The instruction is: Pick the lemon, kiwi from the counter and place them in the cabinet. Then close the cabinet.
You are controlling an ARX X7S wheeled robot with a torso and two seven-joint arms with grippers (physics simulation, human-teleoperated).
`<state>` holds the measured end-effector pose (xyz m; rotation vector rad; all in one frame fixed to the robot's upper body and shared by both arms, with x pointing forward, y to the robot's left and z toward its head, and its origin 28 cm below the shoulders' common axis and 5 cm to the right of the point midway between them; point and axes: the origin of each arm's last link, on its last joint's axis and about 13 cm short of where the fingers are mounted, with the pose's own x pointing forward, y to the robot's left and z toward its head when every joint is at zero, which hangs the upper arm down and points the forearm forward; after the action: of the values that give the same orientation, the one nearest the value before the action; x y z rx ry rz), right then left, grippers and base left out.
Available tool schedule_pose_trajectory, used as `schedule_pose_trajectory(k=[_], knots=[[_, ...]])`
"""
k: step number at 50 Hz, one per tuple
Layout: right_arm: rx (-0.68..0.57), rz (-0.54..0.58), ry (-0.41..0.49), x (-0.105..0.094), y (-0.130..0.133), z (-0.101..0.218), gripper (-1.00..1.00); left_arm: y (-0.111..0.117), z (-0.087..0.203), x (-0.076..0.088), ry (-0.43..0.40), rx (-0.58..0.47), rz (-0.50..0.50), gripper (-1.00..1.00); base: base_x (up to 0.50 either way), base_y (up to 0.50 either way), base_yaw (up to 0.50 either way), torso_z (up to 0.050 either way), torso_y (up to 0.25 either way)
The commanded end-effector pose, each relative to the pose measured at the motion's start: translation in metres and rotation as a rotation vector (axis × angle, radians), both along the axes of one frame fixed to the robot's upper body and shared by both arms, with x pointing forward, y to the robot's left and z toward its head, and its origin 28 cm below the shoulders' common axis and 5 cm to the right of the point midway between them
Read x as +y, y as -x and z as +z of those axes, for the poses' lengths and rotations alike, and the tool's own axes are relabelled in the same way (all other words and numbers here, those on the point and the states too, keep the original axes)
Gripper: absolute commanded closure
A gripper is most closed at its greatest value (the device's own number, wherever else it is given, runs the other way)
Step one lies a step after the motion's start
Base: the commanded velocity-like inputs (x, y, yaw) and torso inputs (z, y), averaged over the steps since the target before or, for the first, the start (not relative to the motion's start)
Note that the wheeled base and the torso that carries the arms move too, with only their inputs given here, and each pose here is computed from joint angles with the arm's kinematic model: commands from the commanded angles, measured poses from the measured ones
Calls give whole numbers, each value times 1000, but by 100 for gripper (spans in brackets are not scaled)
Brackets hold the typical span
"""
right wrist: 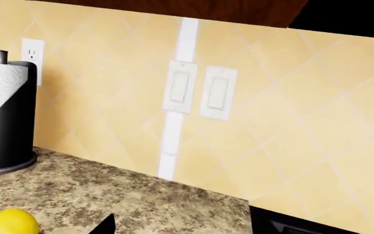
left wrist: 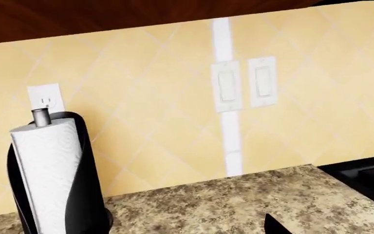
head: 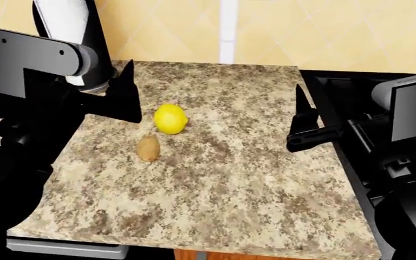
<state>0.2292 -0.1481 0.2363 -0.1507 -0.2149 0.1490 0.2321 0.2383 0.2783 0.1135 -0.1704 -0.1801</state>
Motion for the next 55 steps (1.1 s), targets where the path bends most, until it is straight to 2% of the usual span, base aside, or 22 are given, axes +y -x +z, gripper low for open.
schedule_pose_trajectory(k=[1,12,18,25,30,41,55], knots=[[16,-20,2,-5,4,10,-100,2,14,-1,-51,10,-17,-100,124,331,0,50,0],[78,-40,1,-13,7,22,-100,-4,27,1,-95,30,-16,-100,10,1,0,50,0],[107,-65,-4,-18,7,23,-100,-4,32,-2,-106,26,-25,-100,372,-123,0,50,0],[132,-67,9,-19,8,23,-100,-2,35,-2,-112,21,-21,-100,4,0,-464,50,0],[139,-61,30,-18,8,28,-100,-2,36,0,-114,17,-12,-100,0,0,-33,50,0],[137,-23,55,-16,10,36,-100,-1,28,3,-104,29,-12,-100,196,7,0,50,0],[120,1,73,-14,10,45,-100,0,24,5,-132,52,-6,-100,274,9,0,50,0]])
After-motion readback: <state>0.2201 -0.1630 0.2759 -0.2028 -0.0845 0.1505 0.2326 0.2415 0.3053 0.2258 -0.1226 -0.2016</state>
